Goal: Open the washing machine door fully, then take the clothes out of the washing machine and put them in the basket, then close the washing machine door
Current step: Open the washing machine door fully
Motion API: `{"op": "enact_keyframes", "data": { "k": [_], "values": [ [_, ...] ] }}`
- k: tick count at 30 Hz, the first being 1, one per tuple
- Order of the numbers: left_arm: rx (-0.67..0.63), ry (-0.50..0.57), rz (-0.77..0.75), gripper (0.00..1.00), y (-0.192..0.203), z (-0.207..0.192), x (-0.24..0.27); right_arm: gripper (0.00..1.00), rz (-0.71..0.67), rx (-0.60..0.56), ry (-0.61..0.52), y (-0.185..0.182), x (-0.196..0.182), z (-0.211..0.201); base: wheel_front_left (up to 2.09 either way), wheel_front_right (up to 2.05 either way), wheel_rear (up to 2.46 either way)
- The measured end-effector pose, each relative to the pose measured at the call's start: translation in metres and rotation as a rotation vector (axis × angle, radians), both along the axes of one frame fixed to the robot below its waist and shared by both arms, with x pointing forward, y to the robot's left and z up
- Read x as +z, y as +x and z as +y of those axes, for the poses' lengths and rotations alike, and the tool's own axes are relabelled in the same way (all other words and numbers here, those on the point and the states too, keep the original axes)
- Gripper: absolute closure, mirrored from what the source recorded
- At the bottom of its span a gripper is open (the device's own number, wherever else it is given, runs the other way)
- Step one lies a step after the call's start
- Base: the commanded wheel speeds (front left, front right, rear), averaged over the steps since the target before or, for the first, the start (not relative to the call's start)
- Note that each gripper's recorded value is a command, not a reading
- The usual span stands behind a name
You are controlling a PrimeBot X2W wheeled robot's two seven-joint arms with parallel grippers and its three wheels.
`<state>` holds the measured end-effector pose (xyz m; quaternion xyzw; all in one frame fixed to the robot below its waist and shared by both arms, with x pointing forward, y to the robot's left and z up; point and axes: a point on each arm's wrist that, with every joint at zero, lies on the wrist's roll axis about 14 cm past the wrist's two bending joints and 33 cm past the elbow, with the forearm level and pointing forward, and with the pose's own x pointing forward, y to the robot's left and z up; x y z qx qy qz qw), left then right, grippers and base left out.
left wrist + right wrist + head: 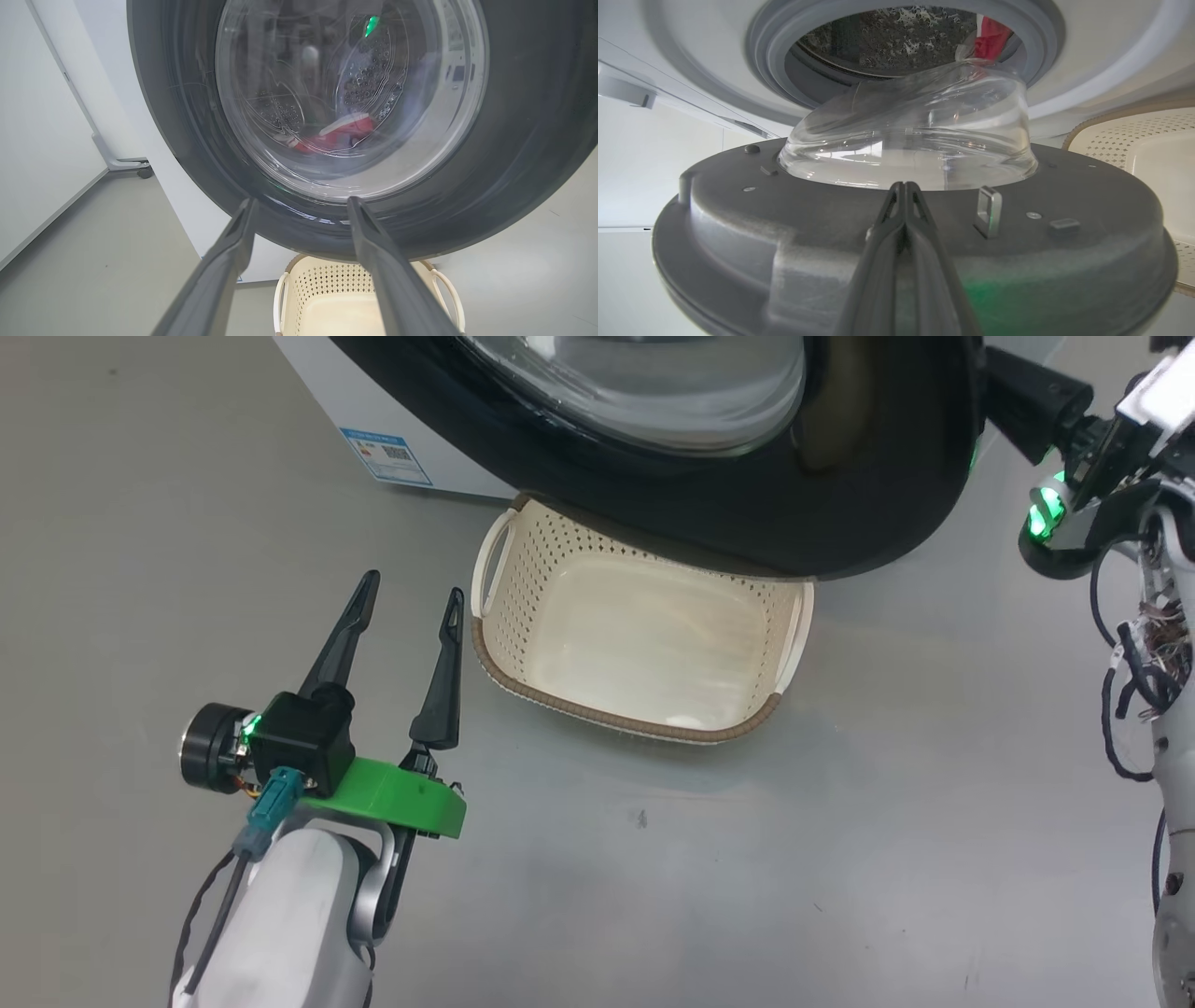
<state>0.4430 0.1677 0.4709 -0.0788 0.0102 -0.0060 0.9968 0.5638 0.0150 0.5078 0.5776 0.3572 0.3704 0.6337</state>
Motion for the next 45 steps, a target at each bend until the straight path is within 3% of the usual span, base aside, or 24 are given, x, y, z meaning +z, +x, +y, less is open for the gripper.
{"op": "enact_keyframes", "data": {
  "k": [26, 45],
  "values": [
    [0.007, 0.003, -0.061, 0.00, -0.056, 0.001, 0.031, 1.00, 0.040, 0.250, 0.050, -0.129, 0.021, 0.051, 0.00, 0.00, 0.00],
    [0.099, 0.013, -0.096, 0.00, -0.099, 0.031, 0.044, 1.00, 0.035, 0.404, 0.087, -0.190, 0.032, 0.097, 0.00, 0.00, 0.00]
  ]
}}
